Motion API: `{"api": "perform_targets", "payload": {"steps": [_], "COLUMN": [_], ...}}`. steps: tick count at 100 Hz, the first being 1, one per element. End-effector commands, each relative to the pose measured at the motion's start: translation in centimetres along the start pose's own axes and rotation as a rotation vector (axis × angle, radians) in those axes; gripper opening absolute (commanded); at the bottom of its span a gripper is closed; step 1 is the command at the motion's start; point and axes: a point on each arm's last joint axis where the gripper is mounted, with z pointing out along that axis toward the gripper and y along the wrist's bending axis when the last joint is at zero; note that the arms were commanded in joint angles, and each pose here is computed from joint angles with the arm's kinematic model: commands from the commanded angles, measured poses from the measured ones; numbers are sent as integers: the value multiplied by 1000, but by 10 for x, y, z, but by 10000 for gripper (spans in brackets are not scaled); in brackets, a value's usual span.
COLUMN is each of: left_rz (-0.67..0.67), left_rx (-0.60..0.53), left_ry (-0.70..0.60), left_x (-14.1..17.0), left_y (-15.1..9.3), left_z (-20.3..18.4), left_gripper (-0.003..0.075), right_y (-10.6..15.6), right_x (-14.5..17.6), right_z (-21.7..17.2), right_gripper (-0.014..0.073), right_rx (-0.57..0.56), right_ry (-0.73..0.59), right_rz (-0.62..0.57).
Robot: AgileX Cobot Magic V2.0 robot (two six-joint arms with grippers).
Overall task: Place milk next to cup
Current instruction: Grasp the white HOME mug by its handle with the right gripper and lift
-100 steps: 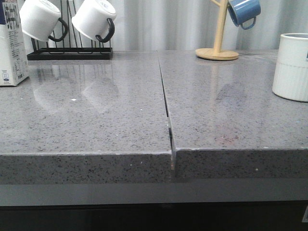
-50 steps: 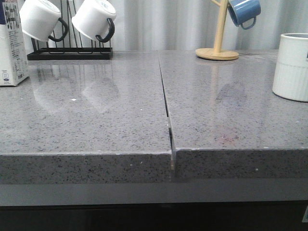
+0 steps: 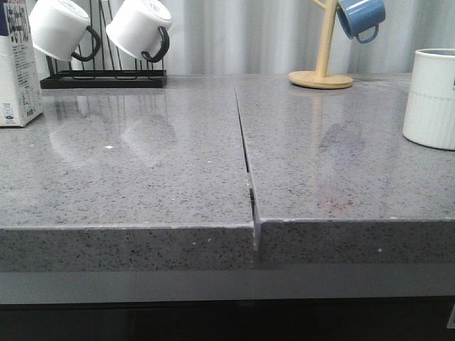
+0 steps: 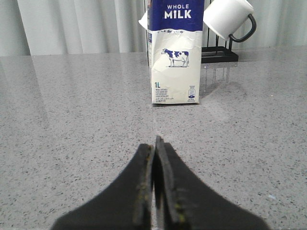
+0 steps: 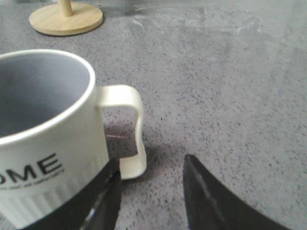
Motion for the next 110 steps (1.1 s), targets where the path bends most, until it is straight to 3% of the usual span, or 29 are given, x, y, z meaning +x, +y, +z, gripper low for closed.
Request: {"api": "perform_targets", "payload": {"steps": [1, 50, 57, 79, 110], "left_rz": [-17, -17, -17, -17, -17], "left_rx": [0, 0, 0, 0, 0], "left_ry": [-71, -71, -71, -71, -71], "left_x": [5, 5, 5, 5, 5], "left_y": [0, 0, 0, 0, 0], "left_z": [0, 0, 0, 0, 0], "left_gripper": [-21, -21, -21, -21, -21], "right_y": [1, 4, 3, 3, 12], "right_x": [-21, -20, -20, -20, -24], "right_z": [8, 56, 61, 62, 58], "right_gripper": [327, 325, 270, -45, -69], "right_rx": [-18, -30, -31, -33, -60], "right_ry": [-162, -127, -133, -141, -152], "right_rz": [-11, -12, -11, -11, -17]}}
